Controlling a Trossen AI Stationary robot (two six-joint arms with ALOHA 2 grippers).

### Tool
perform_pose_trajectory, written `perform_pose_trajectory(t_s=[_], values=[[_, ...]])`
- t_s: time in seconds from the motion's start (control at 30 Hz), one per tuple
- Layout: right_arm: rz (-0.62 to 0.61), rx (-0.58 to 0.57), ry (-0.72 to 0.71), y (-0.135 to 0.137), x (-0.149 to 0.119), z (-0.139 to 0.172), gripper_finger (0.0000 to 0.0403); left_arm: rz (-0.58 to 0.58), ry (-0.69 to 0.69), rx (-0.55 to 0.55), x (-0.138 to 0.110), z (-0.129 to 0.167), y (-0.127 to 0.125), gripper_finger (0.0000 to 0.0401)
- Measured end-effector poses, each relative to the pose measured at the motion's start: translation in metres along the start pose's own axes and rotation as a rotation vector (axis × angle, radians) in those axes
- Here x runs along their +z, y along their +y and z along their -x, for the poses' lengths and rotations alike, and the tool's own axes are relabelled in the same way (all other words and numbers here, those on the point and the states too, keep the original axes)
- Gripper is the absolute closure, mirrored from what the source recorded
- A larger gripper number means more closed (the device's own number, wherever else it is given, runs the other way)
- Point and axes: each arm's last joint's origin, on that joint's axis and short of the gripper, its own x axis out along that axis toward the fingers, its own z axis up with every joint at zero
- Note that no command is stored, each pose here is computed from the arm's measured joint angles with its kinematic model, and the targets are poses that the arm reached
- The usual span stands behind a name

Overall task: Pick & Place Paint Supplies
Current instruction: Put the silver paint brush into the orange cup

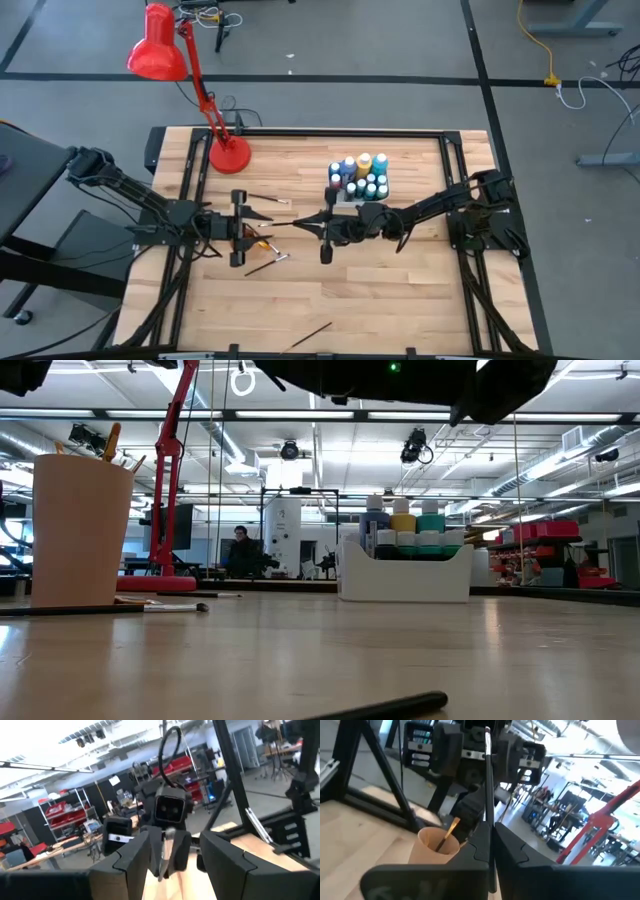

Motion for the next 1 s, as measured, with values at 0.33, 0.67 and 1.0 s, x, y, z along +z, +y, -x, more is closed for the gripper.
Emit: perform_pose_trajectory(t_s=[0.33,0.67,1.0], values=[[-0.002,0.01,0.005,-0.0003,-0.0004,-0.0001,0.0396,-0.046,-0.02,-0.029,0.001,0.0,-0.0007,0.0233],[0.006,0.029,0.0,0.0006,-0.0007,0.0,0.0385,-0.067,-0.036,-0.055,0.0016,0.0001,-0.0013,0.0379],[0.021,0.012,0.004,0.0044,0.0022,0.0011,0.033,-0.027,0.066,-0.038,-0.0071,0.0003,-0.0032,0.0383]])
